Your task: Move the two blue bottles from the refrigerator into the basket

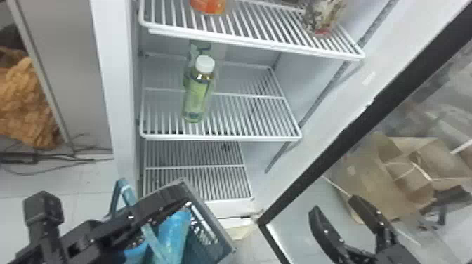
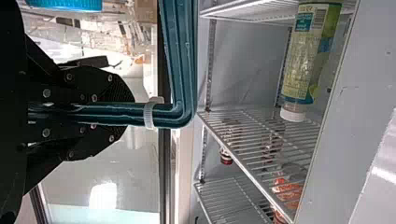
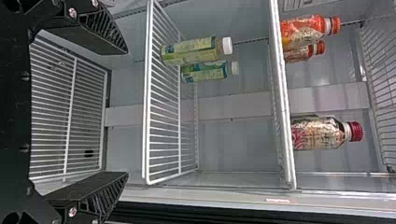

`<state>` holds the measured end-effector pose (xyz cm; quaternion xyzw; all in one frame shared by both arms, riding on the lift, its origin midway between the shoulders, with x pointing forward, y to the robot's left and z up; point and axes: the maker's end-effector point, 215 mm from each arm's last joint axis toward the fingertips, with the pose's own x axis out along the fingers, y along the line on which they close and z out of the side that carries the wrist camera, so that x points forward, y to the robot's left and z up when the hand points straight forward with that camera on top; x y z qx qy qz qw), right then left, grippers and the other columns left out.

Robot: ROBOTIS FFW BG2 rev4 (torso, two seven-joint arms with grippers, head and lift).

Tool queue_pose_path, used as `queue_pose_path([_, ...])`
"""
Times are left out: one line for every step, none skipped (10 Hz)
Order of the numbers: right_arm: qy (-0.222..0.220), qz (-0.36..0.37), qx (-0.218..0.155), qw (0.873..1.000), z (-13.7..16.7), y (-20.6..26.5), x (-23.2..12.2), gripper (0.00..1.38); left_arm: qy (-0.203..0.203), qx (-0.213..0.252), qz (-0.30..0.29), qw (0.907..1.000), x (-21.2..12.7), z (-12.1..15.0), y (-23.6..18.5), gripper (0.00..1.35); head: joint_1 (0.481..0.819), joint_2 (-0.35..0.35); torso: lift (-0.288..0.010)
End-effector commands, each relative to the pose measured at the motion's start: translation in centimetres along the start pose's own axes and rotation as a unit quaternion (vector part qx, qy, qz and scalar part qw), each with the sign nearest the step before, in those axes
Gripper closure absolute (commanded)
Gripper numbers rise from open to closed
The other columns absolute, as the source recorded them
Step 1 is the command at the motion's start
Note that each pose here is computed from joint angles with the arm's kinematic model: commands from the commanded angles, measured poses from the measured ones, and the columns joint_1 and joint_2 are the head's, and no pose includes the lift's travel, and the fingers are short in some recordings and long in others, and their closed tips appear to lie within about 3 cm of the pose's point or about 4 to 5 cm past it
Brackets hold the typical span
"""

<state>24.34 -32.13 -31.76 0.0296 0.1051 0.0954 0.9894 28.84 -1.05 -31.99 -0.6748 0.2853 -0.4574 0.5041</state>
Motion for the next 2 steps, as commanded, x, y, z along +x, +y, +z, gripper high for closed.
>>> queue_pose_path([-0.002, 0.000, 0.005, 1.000, -0.20, 0.11, 0.21, 0.14, -0.002, 0.000, 0.001, 1.0000, -0.14, 0.07, 0.03, 1.20, 0.695, -0.350, -0.216])
queue_pose_path([-0.005, 0.002, 0.007, 1.000, -0.14, 0.26, 0.45, 0.14, -0.001, 0.000, -0.002, 1.0000, -0.03, 0.07, -0.10, 1.20, 0.695, -0.350, -0.216])
